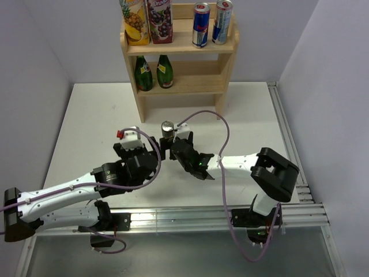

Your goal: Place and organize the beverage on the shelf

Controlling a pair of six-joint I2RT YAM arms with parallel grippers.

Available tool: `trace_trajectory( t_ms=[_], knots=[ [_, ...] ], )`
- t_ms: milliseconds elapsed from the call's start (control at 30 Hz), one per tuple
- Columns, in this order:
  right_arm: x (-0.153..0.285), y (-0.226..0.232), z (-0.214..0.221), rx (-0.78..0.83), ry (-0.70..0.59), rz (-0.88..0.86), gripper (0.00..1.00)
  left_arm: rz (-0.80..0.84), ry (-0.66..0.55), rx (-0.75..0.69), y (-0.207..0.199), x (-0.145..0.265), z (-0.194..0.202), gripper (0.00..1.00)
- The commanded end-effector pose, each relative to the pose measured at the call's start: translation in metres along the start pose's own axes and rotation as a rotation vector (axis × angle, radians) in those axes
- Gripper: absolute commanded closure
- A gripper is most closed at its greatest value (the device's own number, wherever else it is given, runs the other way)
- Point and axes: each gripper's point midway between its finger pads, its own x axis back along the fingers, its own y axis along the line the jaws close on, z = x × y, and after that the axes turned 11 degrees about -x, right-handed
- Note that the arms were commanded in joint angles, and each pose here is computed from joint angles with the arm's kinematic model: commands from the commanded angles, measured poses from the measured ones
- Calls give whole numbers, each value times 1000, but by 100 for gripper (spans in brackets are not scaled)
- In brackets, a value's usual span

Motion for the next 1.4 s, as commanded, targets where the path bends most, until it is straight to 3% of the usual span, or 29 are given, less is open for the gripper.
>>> trace_trajectory(
  t_ms=[0,233,500,833,1000,1233,1333,1367],
  knots=[
    [-16,13,-25,-23,-45,-22,0,-88,49,65,25,11,36,1],
    [-45,-5,-30,-23,-53,39,0,-110,80,84,32,14,91,1],
    [-72,-17,-19,-26,-47,54,0,-128,25,114,31,13,110,1],
    [-100,-22,-14,-21,-68,29,0,-141,0,27,14,3,130,1],
    [-110,-20,-13,-1,-76,27,5,-148,-4,-3,13,0,140,1],
    [-117,-25,-11,-6,-86,37,33,-94,1,-16,4,-5,156,1],
    [-117,-24,-11,-6,-80,24,52,-89,4,-44,3,-8,164,1],
    [-117,-23,-10,-4,-75,24,72,-95,7,-51,4,-10,166,1]
  ],
)
